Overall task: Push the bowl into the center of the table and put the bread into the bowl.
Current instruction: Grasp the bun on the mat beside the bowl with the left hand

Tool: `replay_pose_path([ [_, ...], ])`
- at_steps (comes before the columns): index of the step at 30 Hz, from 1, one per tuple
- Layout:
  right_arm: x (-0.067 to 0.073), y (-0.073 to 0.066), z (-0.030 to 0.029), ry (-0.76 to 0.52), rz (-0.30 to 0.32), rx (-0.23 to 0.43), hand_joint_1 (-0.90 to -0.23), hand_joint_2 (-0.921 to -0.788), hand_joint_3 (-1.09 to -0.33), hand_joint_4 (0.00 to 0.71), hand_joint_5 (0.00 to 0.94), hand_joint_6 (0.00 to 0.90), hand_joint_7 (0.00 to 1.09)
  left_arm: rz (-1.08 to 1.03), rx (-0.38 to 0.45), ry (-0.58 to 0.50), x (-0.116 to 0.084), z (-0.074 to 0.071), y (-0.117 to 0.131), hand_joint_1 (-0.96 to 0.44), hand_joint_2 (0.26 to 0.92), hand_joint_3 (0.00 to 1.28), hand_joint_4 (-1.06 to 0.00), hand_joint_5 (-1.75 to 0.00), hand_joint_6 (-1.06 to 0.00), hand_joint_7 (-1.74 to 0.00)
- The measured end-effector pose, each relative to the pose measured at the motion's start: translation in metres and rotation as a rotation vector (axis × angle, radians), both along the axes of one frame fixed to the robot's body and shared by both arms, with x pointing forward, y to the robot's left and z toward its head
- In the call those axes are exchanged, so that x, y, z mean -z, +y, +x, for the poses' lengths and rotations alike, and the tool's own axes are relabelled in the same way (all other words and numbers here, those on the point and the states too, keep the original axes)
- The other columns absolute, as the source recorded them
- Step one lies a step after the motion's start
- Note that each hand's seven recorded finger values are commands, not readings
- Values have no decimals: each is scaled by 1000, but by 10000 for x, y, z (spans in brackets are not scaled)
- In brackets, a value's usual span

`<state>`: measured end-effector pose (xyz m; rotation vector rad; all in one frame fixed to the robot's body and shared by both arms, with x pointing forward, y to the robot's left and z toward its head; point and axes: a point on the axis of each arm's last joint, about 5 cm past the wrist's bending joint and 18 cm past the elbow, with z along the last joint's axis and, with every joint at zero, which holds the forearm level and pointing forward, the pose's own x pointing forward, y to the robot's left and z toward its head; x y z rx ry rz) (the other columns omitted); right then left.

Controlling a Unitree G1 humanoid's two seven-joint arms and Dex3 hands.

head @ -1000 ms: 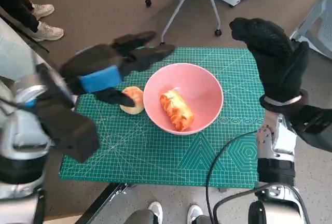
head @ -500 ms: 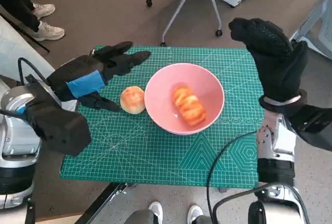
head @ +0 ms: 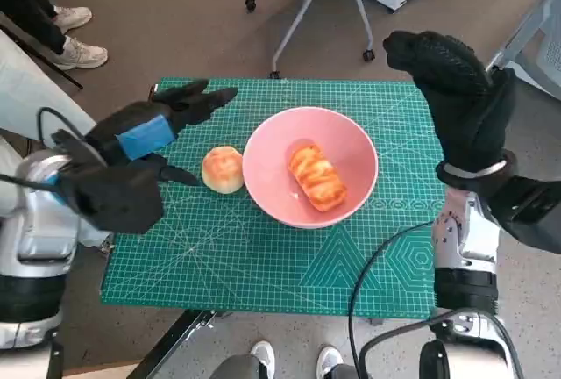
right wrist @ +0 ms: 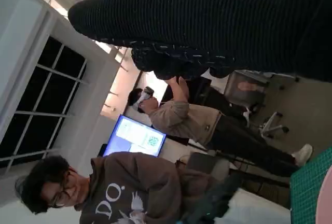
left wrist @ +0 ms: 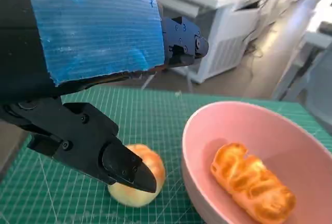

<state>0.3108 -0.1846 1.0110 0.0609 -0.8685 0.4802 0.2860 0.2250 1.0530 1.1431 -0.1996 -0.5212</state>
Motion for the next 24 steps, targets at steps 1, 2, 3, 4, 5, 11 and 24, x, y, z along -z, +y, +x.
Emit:
replay_pose_path([
  [1,0,0,0,0,-1,-1,-679,-921,-658,160,0,-1,526,0,-5,8,17,16,-5,-198,756,0,1,1,-90,-10],
  [2,0,-1,1,1,-1,-2,-679,-921,-658,160,0,-1,525,1,-10,15,35,37,-12,-194,755,0,1,1,-90,-10],
  [3,0,-1,1,2,-2,-3,-679,-921,-658,160,0,-1,524,2,-15,23,51,54,-18,-183,753,0,1,1,-90,-10],
  [4,1,-1,1,3,-3,-4,-680,-921,-657,160,0,-1,524,2,-21,29,67,75,-24,-173,751,0,1,1,-90,-9],
  [5,1,-1,2,3,-4,-6,-680,-921,-657,160,0,-1,523,4,-26,37,85,96,-31,-168,750,0,1,1,-90,-9],
  [11,2,-8,3,3,1,-12,-681,-921,-653,162,1,-1,523,34,-59,76,169,203,-56,-147,748,1,1,1,-87,-7],
  [24,-7,-48,0,-1,6,-8,-681,-921,-649,164,2,0,526,90,-104,188,330,339,-129,-145,749,1,1,1,-74,0],
])
